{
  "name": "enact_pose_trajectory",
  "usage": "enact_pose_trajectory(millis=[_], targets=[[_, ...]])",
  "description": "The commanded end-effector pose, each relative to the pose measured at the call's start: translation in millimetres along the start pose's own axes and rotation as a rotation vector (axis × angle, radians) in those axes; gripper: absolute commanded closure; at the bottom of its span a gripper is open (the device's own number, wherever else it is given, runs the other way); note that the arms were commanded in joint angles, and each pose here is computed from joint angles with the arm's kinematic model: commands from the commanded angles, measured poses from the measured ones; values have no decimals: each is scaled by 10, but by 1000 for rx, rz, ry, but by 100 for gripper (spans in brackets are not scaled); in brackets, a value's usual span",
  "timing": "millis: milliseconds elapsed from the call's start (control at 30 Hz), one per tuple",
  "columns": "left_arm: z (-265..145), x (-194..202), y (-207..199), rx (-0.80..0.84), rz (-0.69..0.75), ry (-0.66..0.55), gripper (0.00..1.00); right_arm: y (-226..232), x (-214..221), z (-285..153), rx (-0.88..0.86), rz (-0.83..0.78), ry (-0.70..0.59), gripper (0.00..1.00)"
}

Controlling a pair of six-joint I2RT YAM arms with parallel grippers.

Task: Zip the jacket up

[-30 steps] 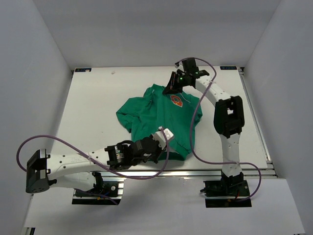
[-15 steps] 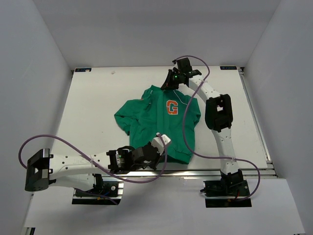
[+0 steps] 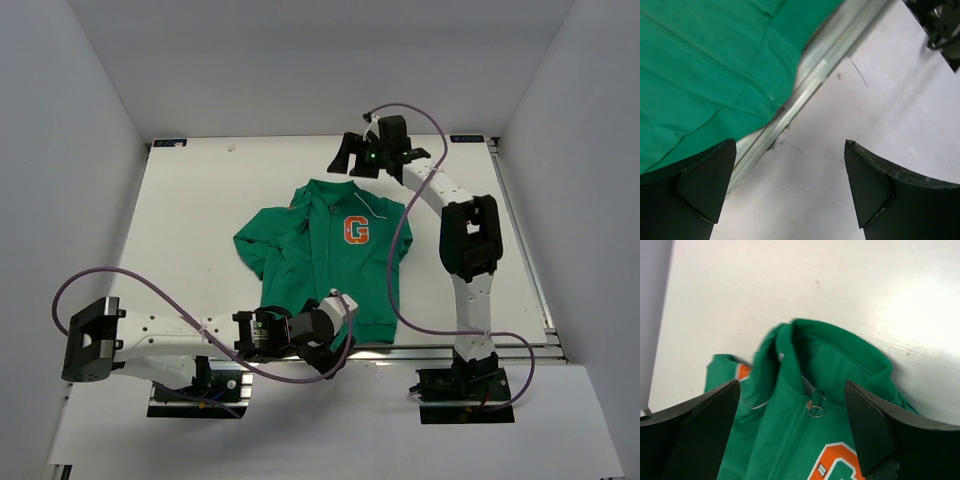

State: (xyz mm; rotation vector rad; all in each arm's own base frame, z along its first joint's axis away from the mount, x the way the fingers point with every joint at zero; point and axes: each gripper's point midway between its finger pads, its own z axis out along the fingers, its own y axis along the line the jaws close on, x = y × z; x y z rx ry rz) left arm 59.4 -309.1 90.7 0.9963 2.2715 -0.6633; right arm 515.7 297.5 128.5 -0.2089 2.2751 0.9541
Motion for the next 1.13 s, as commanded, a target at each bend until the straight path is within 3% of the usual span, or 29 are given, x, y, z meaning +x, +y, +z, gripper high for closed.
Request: enact_pose_trajectory(millis=[0,133,167,233,300,333,433,467,567,600,633,767,900,1100], targets=[[-176,-234,47,-57,-60,-55,2,491,-579,-486,-64,-143,-160,10],[-393,-509,371,-235,-169,-174,2,579,-753,-1019,-31,-119,-242,11],[-460,-647,518,-290,-253,-214,2,486,-649,-1066,-14,-85,-225,10],[-571,-752,822,-374,-339,-236,2,453,-736,-1421,5,-53,-285,11],[-685,-963,1383,-470,-511,-298,2,199,-517,-1538,93,-7,-284,11],[-804,-1007,1857,-560,-646,-334,2,41,-498,-1641,184,-4,-316,11],[-949,-1007,2446,-602,-833,-337,2,-191,-415,-2200,357,10,-402,11],[-1108,-947,2882,-654,-948,-334,2,-304,-276,-2381,416,37,-387,11],[-1154,-801,3283,-524,-1120,-288,2,-674,34,-2774,674,126,-366,11],[-1196,-759,3362,-548,-1147,-277,2,-722,139,-2918,727,131,-382,11],[-1273,-620,3525,-676,-1177,-264,2,-802,191,-3053,801,134,-404,11],[-1470,-358,3644,-869,-1199,-235,2,-896,474,-3421,931,147,-439,11],[-1846,-573,3581,-907,-1157,-436,2,-861,639,-3645,947,139,-505,11],[-2114,-616,3468,-931,-1114,-565,2,-717,625,-3639,850,103,-561,11]])
